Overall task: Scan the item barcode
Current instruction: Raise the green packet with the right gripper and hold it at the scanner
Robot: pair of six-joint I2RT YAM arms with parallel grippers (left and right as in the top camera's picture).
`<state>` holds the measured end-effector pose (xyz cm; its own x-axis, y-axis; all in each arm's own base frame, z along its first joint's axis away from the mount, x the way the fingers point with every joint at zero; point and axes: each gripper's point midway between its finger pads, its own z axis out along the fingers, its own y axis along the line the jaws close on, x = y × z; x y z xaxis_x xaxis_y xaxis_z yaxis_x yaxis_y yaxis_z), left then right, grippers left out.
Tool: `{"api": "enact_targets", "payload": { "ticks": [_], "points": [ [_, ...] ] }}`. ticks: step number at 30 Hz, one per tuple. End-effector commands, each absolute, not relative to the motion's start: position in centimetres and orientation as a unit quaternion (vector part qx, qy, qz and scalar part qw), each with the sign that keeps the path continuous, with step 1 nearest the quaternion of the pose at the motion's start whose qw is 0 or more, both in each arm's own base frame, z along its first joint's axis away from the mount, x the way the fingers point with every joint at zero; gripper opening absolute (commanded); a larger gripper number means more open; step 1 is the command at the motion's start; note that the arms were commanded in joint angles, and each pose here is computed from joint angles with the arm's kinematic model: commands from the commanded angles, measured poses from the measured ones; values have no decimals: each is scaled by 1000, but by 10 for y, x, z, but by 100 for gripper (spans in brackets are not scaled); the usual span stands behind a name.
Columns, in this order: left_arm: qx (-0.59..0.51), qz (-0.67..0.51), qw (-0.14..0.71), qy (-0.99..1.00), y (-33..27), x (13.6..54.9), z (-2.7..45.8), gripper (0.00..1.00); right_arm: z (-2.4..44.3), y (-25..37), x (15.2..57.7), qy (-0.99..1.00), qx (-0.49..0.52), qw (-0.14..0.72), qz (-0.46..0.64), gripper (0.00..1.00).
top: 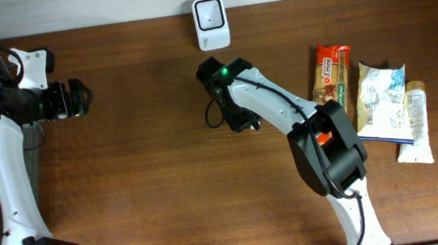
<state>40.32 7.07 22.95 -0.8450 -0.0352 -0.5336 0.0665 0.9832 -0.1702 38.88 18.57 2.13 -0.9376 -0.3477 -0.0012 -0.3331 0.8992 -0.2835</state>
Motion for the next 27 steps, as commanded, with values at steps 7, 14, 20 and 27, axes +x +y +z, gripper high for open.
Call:
{"api": "enact_targets", "payload": {
  "ticks": [7, 14, 20, 27],
  "points": [
    [19, -92, 284, 954, 69, 404, 233, 99, 104, 257, 376, 951, -235, 19, 199, 4],
    [19, -92, 284, 954, 69, 404, 233, 99, 251, 235, 398, 746, -172, 63, 641, 4],
    [19, -92, 284, 954, 69, 404, 233, 99, 278, 209, 409, 704, -115, 54, 699, 4],
    [19, -92, 284, 954, 69, 404, 233, 99, 278, 182, 421, 709, -77, 61, 698, 4]
  ]
}}
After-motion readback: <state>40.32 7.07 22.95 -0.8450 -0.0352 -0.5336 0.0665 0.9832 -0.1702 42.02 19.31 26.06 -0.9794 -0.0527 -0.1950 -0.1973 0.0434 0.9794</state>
